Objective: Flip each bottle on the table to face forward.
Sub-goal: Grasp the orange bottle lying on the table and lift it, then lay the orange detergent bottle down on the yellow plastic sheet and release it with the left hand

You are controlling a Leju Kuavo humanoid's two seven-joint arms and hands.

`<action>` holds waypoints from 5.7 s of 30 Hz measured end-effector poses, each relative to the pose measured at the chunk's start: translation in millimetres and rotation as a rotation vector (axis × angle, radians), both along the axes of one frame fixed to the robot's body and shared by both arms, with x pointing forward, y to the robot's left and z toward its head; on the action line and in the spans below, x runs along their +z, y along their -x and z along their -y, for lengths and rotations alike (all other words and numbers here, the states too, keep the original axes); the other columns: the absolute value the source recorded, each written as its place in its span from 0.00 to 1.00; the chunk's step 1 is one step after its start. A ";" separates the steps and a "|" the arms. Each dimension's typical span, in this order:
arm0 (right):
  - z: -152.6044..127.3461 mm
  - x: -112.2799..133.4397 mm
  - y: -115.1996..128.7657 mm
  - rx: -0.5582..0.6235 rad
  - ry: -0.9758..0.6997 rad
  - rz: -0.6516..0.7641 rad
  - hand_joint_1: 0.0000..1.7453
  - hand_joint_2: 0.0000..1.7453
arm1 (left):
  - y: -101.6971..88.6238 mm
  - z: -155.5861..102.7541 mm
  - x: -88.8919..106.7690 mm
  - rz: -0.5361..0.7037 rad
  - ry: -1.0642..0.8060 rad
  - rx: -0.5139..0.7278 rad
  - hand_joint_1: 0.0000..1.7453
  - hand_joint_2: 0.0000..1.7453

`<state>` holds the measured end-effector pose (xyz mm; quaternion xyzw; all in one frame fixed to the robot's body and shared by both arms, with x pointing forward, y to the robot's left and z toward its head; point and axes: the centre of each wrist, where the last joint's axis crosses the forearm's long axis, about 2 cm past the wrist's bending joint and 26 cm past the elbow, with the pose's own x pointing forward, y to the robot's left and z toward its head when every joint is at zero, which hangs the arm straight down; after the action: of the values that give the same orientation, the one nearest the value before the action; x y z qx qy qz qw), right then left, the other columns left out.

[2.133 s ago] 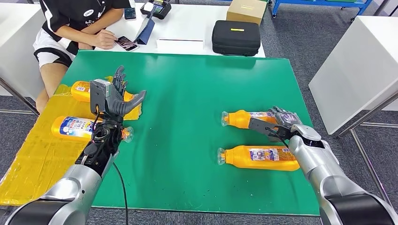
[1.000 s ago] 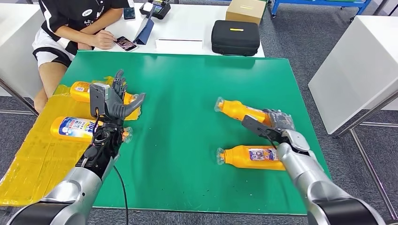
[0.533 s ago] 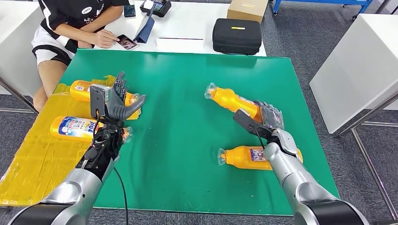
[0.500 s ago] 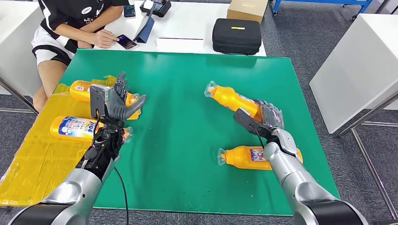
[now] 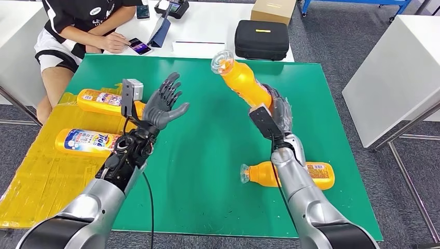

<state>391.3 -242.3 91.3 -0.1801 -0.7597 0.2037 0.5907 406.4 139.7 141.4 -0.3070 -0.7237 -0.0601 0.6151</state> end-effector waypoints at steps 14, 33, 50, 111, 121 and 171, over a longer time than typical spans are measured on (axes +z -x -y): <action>-34.5 6.8 1.6 0.044 -0.125 0.010 1.00 1.00 | -6.3 16.1 26.8 0.103 0.033 -0.031 0.00 1.00; -112.6 16.3 16.0 0.354 0.075 -0.038 1.00 1.00 | 9.4 35.2 30.9 0.224 0.043 -0.031 0.00 1.00; -143.9 19.3 34.5 0.453 0.149 0.007 1.00 1.00 | 7.3 12.6 19.1 0.214 0.076 0.071 1.00 1.00; -2.5 11.9 146.8 -0.016 -0.144 0.243 0.00 1.00 | 1.5 -128.0 -44.6 0.459 -2.246 0.365 1.00 1.00; 4.2 10.7 150.0 -0.005 0.002 0.196 0.00 1.00 | 9.0 -160.3 -55.3 0.560 -2.399 0.408 0.00 0.50; 230.3 -38.3 122.0 0.151 0.902 -0.603 0.00 0.50 | -2.5 -98.6 -37.3 0.233 -0.700 0.343 0.00 0.00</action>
<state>269.3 -472.6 52.9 -0.2938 -0.4048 0.5938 0.6302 408.9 238.3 104.1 0.0549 -0.7652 -0.2336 0.5975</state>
